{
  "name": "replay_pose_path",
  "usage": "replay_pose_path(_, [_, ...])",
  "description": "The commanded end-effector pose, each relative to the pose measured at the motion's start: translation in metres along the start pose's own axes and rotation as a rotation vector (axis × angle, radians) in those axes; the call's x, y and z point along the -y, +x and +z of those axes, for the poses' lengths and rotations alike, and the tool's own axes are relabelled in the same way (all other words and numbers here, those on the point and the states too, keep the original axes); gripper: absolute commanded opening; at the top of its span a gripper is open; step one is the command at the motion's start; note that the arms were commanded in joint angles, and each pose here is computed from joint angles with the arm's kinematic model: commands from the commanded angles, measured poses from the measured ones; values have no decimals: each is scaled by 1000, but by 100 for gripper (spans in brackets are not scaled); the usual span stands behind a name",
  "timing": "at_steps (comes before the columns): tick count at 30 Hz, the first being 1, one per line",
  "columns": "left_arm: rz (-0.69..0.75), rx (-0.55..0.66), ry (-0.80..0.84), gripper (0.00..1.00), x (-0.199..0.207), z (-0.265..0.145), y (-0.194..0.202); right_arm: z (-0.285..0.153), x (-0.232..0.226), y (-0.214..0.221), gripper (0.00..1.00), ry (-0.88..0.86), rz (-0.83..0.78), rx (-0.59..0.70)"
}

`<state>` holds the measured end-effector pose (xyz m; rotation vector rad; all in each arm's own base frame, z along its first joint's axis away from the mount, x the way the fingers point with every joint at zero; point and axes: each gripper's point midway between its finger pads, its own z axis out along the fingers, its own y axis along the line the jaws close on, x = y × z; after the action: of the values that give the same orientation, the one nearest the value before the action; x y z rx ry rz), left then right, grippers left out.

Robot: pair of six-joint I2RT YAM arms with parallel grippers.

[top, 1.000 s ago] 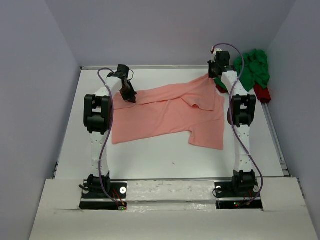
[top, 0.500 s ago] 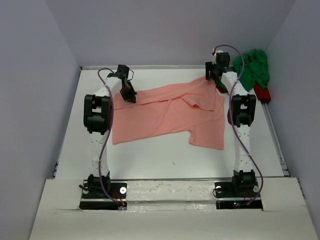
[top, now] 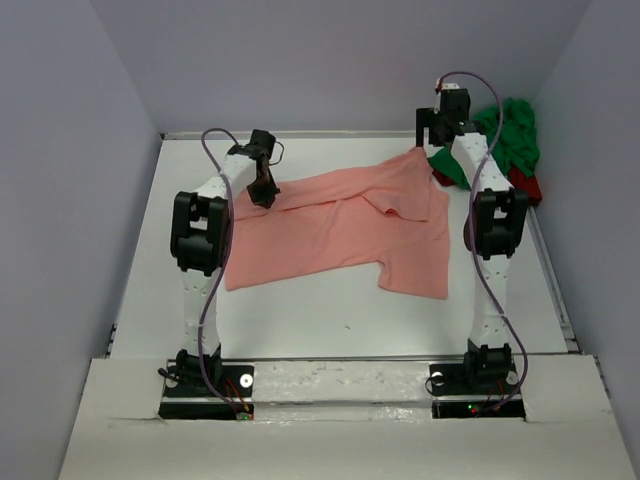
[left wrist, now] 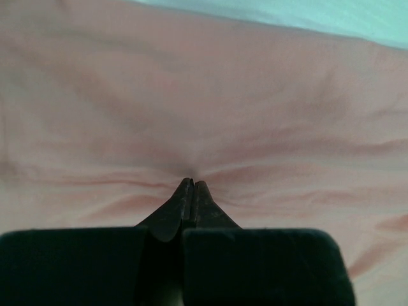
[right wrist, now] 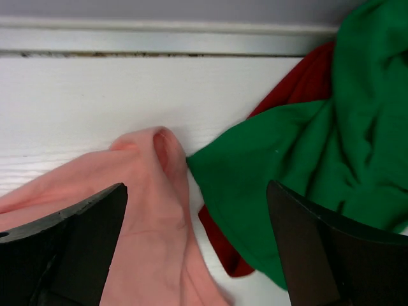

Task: Fold and stack the t-shirts
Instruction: Fold the flattened tshirt in 1/3 of the way

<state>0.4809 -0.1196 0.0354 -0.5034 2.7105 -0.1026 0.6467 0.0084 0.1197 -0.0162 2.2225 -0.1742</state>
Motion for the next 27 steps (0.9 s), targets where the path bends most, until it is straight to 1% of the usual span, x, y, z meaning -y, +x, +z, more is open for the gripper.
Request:
replay_pose_path(1, [-24,167,-90,0,-16,-81,-16,-118,21,-94,95,43,154,202])
replay_pose_path(2, [-31,181,-98,0,-17,-87,-14,-128,15,-88,95,29,183,182])
replay_pose_path(3, [-38,183,-116,0,-22,-86,-6,-138,12,-81,95,16,253,166])
replay_pose_path(4, [-42,216,-151,1,-28,-91,-7,-134,3,-45,95,-13,263,85])
replay_pose_path(5, [-44,244,-153,2,-27,-102,-6,-161,-2,-53,95,-47,290,119])
replay_pose_path(6, [-46,257,-162,2,-29,-105,-5,-167,-2,-42,95,-51,297,100])
replay_pose_path(7, [-41,255,-177,2,-34,-103,1,-174,-9,-32,93,-60,294,81])
replay_pose_path(8, [-44,255,-165,3,-33,-106,3,-173,-14,-3,88,-74,282,14])
replay_pose_path(9, [-36,233,-155,3,-33,-100,10,-189,-19,2,77,-95,273,7])
replay_pose_path(10, [-23,197,-121,3,-28,-97,16,-195,-30,11,69,-119,253,-14])
replay_pose_path(11, [-18,163,-120,0,-27,-88,23,-201,-34,21,54,-120,235,-32])
replay_pose_path(12, [-15,135,-109,0,-25,-81,27,-210,-37,37,2,-118,209,-61])
replay_pose_path(13, [-10,106,-90,0,-19,-76,32,-216,-41,42,0,-119,196,-68])
replay_pose_path(14, [-2,45,-54,0,-11,-64,43,-224,-48,46,0,-114,173,-64])
replay_pose_path(17, [4,-28,17,0,5,-47,55,-244,-57,52,0,-122,128,-39])
replay_pose_path(18, [3,-32,52,0,13,-45,52,-249,-56,52,0,-122,127,-35])
replay_pose_path(20, [2,-54,38,0,14,-33,54,-252,-57,56,0,-113,131,-53])
replay_pose_path(21, [6,-51,41,0,18,-33,49,-254,-60,60,0,-116,125,-67])
replay_pose_path(24, [7,-70,23,0,17,-23,48,-252,-64,71,0,-111,126,-90])
replay_pose_path(25, [8,-58,25,0,19,-23,44,-249,-66,78,0,-116,123,-103])
replay_pose_path(27, [3,-66,10,0,17,-17,43,-242,-77,92,0,-138,110,-147])
